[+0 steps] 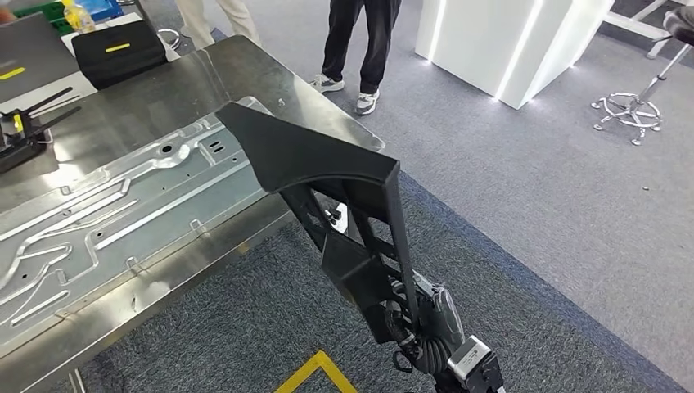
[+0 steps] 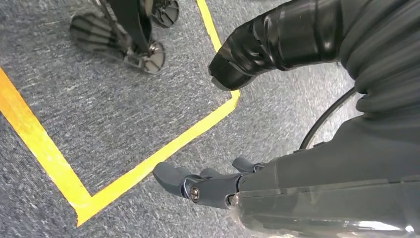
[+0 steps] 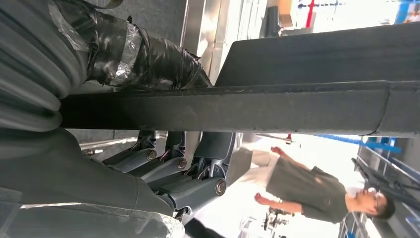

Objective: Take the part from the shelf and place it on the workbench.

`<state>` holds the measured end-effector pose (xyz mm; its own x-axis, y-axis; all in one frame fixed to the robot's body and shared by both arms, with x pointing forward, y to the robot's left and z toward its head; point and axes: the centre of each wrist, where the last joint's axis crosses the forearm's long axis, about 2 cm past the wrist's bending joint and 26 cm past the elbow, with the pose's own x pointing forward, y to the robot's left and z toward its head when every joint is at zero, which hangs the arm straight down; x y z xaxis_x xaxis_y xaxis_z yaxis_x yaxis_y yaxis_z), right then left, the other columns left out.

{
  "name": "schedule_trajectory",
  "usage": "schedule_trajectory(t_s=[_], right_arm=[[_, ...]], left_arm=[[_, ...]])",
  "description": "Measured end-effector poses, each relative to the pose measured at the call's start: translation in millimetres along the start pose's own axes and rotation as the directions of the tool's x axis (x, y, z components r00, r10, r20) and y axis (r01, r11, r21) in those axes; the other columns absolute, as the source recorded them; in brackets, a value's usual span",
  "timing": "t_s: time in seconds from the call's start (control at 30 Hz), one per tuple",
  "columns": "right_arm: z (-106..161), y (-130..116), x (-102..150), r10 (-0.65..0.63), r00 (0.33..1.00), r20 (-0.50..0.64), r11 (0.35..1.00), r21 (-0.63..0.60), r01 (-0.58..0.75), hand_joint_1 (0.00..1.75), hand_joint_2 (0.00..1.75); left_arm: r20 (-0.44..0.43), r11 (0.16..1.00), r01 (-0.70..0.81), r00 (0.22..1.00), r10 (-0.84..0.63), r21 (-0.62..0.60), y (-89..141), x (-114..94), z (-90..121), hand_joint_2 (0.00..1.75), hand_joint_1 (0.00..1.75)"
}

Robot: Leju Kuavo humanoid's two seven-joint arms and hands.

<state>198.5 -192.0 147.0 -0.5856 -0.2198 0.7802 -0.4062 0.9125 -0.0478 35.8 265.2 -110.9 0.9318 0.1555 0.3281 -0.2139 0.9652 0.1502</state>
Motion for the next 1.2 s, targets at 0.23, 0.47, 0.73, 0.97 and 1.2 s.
schedule_trajectory(t_s=[0.23, 0.47, 0.73, 0.97, 1.2], right_arm=[[-1, 0, 0, 0.001, 1.000, 0.003, 1.000, 0.004, -0.001, 1.75, 1.75], [-1, 4, 0, 0.008, 1.000, -0.003, 1.000, 0.013, -0.008, 1.75, 1.75], [-5, 13, 0, 0.012, 1.000, 0.000, 1.000, 0.011, -0.012, 1.75, 1.75], [-4, 10, 5, 0.007, 1.000, 0.002, 1.000, -0.005, -0.007, 1.75, 1.75], [-2, 8, 8, 0.023, 1.000, 0.007, 1.000, -0.021, -0.023, 1.75, 1.75]], left_arm=[[-0.004, 1.000, 0.000, 1.000, 0.000, -0.001, 0, -1, 0, 1.75, 0.00], [-0.009, 1.000, -0.012, 1.000, 0.012, 0.003, 1, 0, 0, 1.75, 0.00], [0.004, 1.000, -0.015, 1.000, 0.015, -0.004, 5, -2, -1, 1.75, 0.00], [-0.004, 1.000, 0.001, 1.000, -0.001, 0.002, 5, 2, -2, 1.75, 0.00], [0.006, 1.000, 0.020, 1.000, -0.020, 0.006, 5, 5, -2, 1.75, 0.00]])
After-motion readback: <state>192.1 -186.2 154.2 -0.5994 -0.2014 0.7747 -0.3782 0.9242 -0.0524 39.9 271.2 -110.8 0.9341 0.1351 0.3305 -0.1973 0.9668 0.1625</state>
